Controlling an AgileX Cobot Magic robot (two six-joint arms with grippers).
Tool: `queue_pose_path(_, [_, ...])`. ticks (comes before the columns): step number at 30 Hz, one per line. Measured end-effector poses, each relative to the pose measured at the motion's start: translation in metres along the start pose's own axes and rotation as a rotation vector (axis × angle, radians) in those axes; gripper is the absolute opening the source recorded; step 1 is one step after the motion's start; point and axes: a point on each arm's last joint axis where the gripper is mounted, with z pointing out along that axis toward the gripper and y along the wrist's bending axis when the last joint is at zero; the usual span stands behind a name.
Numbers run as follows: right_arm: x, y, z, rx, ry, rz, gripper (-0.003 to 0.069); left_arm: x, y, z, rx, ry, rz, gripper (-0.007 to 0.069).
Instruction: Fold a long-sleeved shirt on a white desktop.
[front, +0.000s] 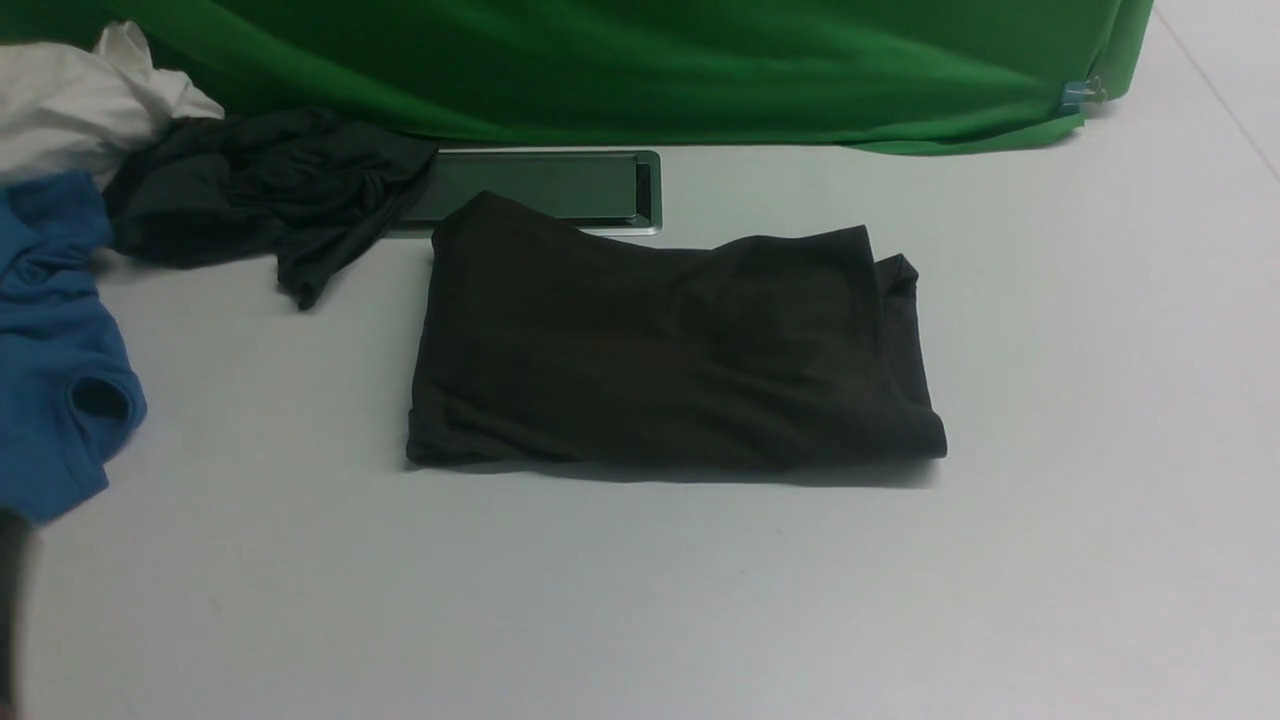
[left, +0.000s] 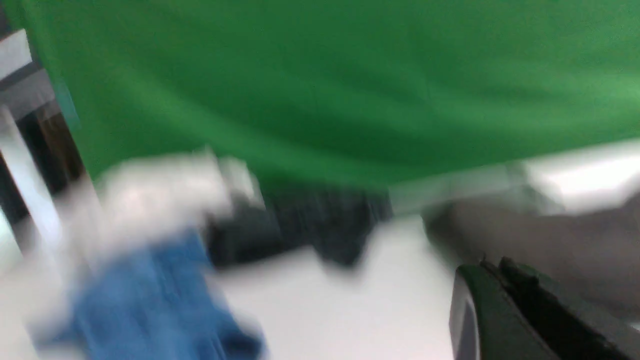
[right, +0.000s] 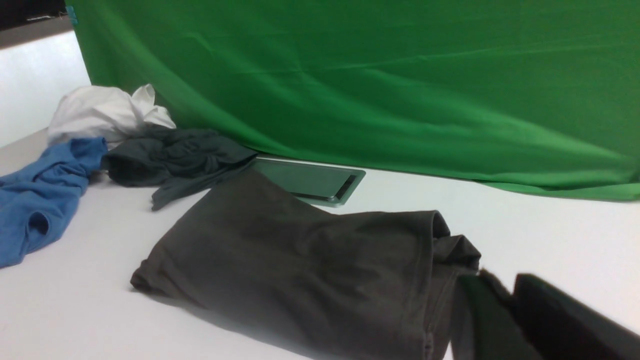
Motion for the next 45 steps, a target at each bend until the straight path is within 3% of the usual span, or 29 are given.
queue_pose_path(3, [0.0, 0.0, 0.0, 0.0, -0.001, 0.0, 0.0099, 0.013, -0.004, 0.0, 0.029, 0.11, -0.072, 0.0017])
queue_pose_path(32, [-0.002, -0.001, -0.008, 0.011, -0.047, 0.002, 0.0169, 0.011, -0.004, 0.0, 0.052, 0.091, -0.083, 0.0019])
queue_pose_path(38, [-0.006, -0.006, -0.026, 0.125, -0.158, -0.004, 0.0185, 0.011, -0.004, 0.0, 0.052, 0.09, -0.074, 0.0019])
queue_pose_path(45, [0.004, -0.02, -0.03, 0.392, -0.155, -0.108, 0.0197, 0.011, -0.004, 0.0, 0.052, 0.09, -0.072, 0.0019])
